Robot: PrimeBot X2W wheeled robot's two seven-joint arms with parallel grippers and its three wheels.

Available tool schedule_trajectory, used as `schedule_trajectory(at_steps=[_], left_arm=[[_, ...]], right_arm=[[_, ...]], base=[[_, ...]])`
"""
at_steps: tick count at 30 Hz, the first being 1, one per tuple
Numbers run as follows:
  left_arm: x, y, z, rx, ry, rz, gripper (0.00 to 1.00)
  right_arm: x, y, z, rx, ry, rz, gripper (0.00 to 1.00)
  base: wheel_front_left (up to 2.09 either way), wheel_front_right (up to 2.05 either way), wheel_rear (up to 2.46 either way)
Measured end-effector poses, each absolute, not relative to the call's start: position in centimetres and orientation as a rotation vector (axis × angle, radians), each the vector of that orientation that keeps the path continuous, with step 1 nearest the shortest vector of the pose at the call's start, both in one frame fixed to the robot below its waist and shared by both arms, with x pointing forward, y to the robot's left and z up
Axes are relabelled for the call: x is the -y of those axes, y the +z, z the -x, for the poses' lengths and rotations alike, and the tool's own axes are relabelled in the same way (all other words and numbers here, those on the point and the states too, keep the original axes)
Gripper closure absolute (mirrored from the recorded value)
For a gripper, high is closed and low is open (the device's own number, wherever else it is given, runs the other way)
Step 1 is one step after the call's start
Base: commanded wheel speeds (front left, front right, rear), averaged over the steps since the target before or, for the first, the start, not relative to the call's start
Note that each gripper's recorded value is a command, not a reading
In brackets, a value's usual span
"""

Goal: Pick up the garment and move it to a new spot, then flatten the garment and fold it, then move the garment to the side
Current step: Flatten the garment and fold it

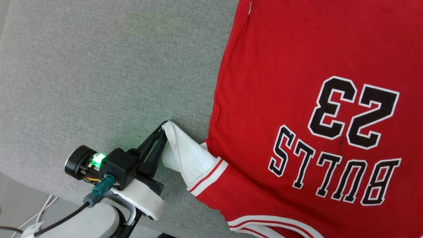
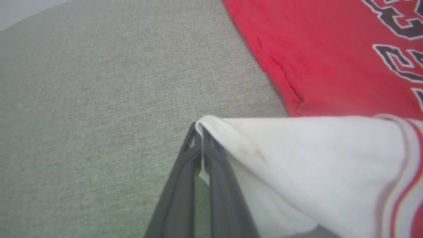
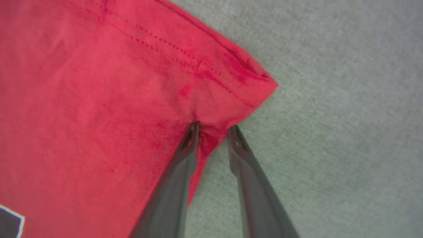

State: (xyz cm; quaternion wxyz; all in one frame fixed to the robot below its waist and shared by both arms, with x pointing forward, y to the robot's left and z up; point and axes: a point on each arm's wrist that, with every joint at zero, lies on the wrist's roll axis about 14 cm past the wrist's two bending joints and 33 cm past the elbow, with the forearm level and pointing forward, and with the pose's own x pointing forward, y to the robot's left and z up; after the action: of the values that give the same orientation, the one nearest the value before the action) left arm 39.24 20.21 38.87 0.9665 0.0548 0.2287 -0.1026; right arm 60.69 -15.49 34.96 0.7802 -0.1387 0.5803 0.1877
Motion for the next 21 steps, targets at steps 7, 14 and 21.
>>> schedule_trajectory(at_steps=[7,14,21], left_arm=[[-20.2,41.5,-38.1,-0.409,-0.193,-0.121,1.00],[-19.9,44.0,-36.6,-0.366,-0.194,-0.121,1.00],[-18.6,45.6,-35.7,-0.323,-0.217,-0.097,1.00]], right_arm=[[14.7,41.2,-60.2,-1.089,0.448,0.380,1.00],[16.0,47.8,-57.1,-0.942,0.490,0.432,1.00],[21.7,49.0,-50.4,-0.969,0.458,0.486,1.00]], base=[[0.00,0.00,0.00],[0.00,0.00,0.00],[0.00,0.00,0.00]])
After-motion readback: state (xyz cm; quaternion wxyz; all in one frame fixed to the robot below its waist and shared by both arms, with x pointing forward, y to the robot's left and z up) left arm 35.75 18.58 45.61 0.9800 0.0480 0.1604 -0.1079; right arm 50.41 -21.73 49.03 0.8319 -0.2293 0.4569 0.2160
